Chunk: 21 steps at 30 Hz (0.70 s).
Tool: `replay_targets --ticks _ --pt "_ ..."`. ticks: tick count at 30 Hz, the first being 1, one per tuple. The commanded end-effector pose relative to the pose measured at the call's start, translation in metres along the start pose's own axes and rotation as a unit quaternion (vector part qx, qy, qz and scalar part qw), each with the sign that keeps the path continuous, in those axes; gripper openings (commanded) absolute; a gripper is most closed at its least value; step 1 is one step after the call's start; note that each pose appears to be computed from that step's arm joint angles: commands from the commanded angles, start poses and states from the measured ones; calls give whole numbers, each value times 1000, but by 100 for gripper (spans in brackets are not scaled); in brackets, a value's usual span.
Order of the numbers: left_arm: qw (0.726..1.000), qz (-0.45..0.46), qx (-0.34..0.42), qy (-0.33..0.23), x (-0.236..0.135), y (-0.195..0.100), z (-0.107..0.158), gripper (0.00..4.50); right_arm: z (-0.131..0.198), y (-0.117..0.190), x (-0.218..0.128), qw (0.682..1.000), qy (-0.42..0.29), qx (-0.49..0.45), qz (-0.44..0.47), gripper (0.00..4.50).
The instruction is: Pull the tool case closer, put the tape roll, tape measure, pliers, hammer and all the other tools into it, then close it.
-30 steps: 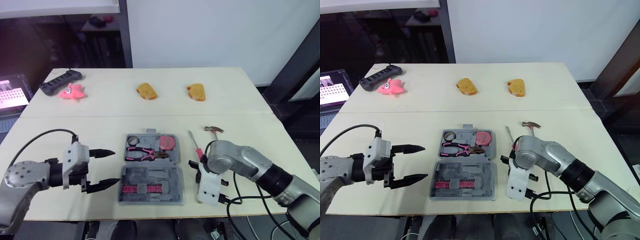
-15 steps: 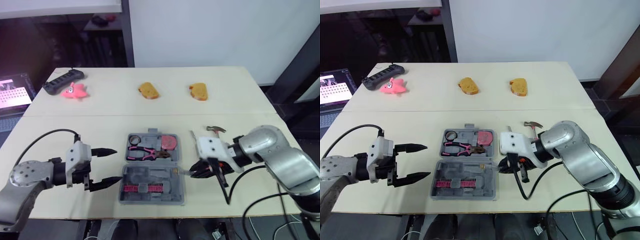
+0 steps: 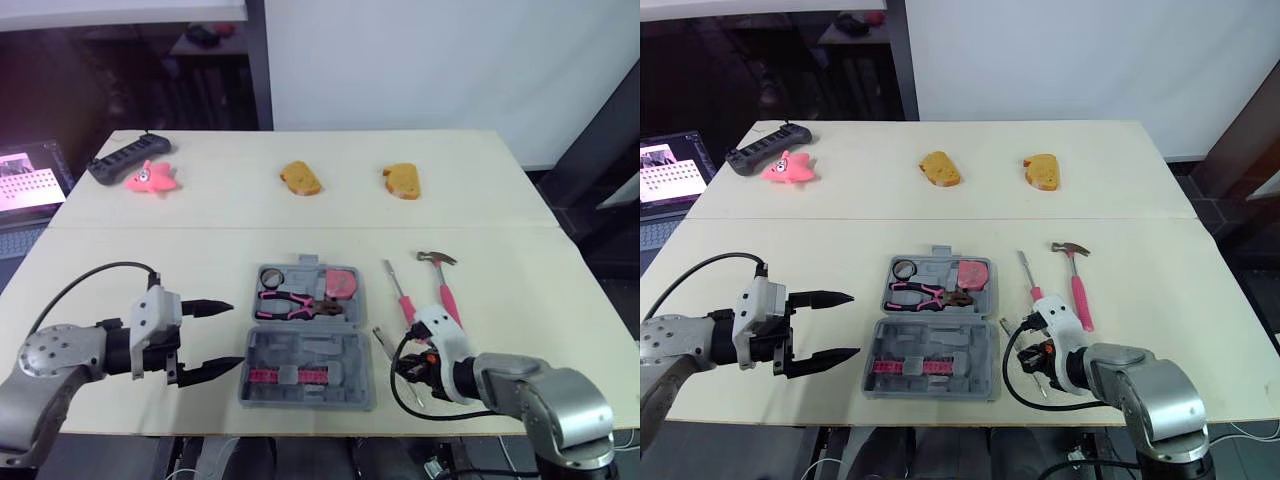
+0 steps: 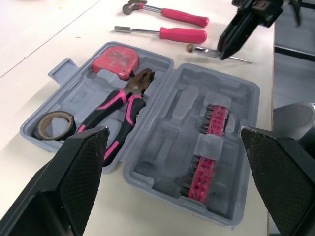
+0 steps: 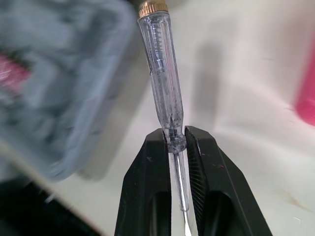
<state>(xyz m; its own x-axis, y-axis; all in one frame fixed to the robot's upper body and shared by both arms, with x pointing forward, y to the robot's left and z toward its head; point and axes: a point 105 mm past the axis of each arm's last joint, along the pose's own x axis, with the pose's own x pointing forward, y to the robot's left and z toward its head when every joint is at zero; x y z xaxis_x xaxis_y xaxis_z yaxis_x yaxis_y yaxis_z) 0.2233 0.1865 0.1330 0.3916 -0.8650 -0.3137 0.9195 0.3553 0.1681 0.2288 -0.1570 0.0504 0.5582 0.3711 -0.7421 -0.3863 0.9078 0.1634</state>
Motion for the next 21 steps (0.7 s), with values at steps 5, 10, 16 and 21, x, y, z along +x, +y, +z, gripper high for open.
replay_targets --ticks 5,10,16,21 --pt "1000 -3 20 -3 -2 -2 9 450 -11 -6 12 996 8 46 -77 1" --pt "1000 -4 20 -1 -2 0 9 450 -18 -2 14 995 16 53 -78 50" --pt "1000 -4 20 0 -5 4 10 450 -3 8 -8 998 -34 5 -54 338" --pt "1000 -6 21 -14 -9 3 12 450 -6 20 -25 993 -92 -56 -41 432"
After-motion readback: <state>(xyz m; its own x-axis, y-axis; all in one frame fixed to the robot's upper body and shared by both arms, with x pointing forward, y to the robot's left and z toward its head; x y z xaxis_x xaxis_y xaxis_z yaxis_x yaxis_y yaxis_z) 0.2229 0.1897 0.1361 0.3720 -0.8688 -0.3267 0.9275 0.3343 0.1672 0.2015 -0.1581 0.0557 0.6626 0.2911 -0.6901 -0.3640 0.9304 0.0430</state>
